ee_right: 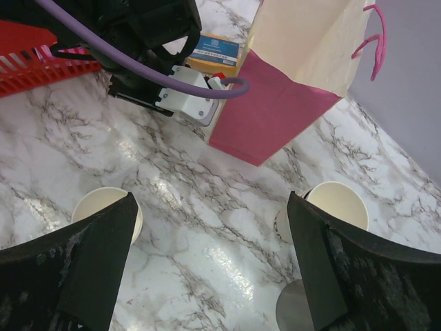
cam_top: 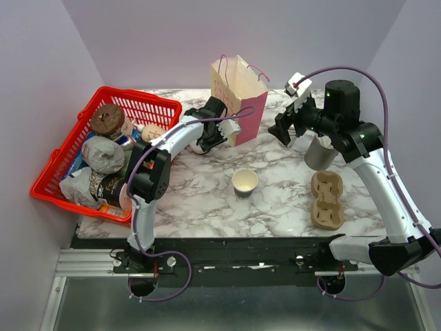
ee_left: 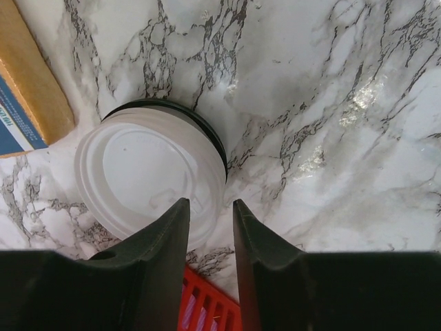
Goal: Pack the takeout coffee
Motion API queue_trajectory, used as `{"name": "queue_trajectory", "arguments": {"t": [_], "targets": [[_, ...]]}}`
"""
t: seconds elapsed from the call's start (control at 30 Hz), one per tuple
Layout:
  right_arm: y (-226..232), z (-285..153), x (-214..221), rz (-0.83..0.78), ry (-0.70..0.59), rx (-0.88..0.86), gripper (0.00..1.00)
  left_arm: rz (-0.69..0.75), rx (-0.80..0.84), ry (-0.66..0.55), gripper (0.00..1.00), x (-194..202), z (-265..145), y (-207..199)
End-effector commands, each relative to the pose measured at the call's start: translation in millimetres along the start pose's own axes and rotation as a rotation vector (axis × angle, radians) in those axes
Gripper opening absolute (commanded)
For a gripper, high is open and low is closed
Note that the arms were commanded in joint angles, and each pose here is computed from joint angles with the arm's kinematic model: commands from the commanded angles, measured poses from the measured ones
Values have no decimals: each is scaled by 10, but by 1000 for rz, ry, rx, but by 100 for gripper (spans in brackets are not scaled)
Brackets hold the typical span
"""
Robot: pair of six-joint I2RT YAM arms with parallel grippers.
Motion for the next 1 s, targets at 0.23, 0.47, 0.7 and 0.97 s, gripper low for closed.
{"name": "queue_trajectory", "arguments": {"t": [0.23, 0.47, 0.7, 0.97], "targets": [[-2, 13, -14, -1, -6, -13, 98, -6, -14, 38, 28, 12, 31, 84], [-4, 32, 17, -6, 3, -13, 98, -9, -13, 37, 20, -2, 27, 112], [-6, 30, 36, -7, 8, -9, 98, -9, -6, 36, 18, -5, 34, 111], [-2, 29, 52, -9, 11, -9, 98, -18, 7, 50, 9, 34, 51, 84]]}}
Point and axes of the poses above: each gripper's point midway between its finger pads, its own z axis out along the fingers, its own y axis along the line the jaws close on, x = y × z, the point moved 3 cm from there along -z, back along the fingers, and after that the axes turned 5 degrees about -z, right-handed, at the moved point
